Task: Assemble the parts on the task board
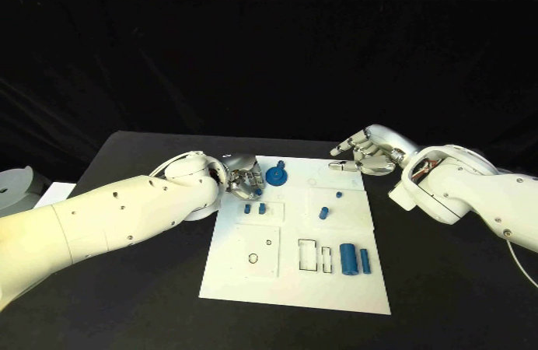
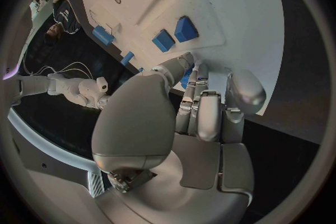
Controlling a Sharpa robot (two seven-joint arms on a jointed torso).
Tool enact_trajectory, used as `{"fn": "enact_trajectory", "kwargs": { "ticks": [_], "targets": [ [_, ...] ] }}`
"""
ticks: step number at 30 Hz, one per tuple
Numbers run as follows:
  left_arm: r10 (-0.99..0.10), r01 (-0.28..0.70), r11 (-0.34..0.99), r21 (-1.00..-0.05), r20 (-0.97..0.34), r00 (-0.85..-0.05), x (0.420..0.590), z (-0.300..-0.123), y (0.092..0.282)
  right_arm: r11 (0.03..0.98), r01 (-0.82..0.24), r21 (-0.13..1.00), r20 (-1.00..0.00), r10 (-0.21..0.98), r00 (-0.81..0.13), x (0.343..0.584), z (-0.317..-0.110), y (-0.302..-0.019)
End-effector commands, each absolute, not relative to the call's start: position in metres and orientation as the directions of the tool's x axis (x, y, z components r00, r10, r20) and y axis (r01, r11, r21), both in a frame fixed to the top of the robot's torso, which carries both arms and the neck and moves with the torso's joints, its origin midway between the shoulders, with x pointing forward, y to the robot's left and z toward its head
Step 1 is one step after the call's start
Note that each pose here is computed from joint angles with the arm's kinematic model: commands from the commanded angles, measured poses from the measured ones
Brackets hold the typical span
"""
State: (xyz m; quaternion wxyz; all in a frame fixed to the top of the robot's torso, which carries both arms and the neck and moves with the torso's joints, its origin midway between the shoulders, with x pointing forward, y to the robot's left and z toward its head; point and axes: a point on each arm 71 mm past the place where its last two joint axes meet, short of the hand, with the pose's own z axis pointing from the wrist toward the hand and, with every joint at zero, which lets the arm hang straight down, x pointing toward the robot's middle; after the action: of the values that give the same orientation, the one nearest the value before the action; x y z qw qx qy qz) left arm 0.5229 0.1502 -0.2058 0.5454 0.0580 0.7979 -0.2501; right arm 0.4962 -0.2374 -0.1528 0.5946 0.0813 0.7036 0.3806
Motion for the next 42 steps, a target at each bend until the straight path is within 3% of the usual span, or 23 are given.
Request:
{"fn": "enact_trajectory", "kwargs": {
  "ticks": [1,10,16,23,28,34,42],
  "targets": [
    [-0.168,0.354,0.876,-0.326,-0.896,-0.41,0.522,-0.209,0.152,0.698,-0.34,0.63,-0.777,0.559,-0.291,0.496,-0.154,-0.237],
    [-0.212,0.346,0.867,-0.359,-0.893,-0.396,0.52,-0.206,0.165,0.736,-0.316,0.599,-0.8,0.529,-0.284,0.5,-0.157,-0.246],
    [-0.45,0.332,0.756,-0.563,-0.817,-0.36,0.516,-0.191,0.18,0.815,-0.327,0.478,-0.875,0.411,-0.254,0.501,-0.164,-0.255],
    [-0.741,0.221,0.532,-0.818,-0.575,-0.347,0.516,-0.182,0.205,0.887,-0.365,0.284,-0.953,0.217,-0.213,0.498,-0.172,-0.254],
    [-0.941,0.069,0.132,-0.989,-0.146,-0.304,0.516,-0.178,0.219,0.902,-0.408,0.142,-0.982,0.077,-0.174,0.493,-0.177,-0.245],
    [-0.955,-0.001,-0.133,-0.991,0.128,-0.267,0.508,-0.176,0.22,0.9,-0.432,0.059,-0.988,-0.01,-0.157,0.49,-0.184,-0.237],
    [-0.936,-0.028,-0.223,-0.975,0.222,-0.274,0.499,-0.176,0.218,0.887,-0.46,0.025,-0.985,-0.057,-0.164,0.486,-0.192,-0.226]
  ]
}}
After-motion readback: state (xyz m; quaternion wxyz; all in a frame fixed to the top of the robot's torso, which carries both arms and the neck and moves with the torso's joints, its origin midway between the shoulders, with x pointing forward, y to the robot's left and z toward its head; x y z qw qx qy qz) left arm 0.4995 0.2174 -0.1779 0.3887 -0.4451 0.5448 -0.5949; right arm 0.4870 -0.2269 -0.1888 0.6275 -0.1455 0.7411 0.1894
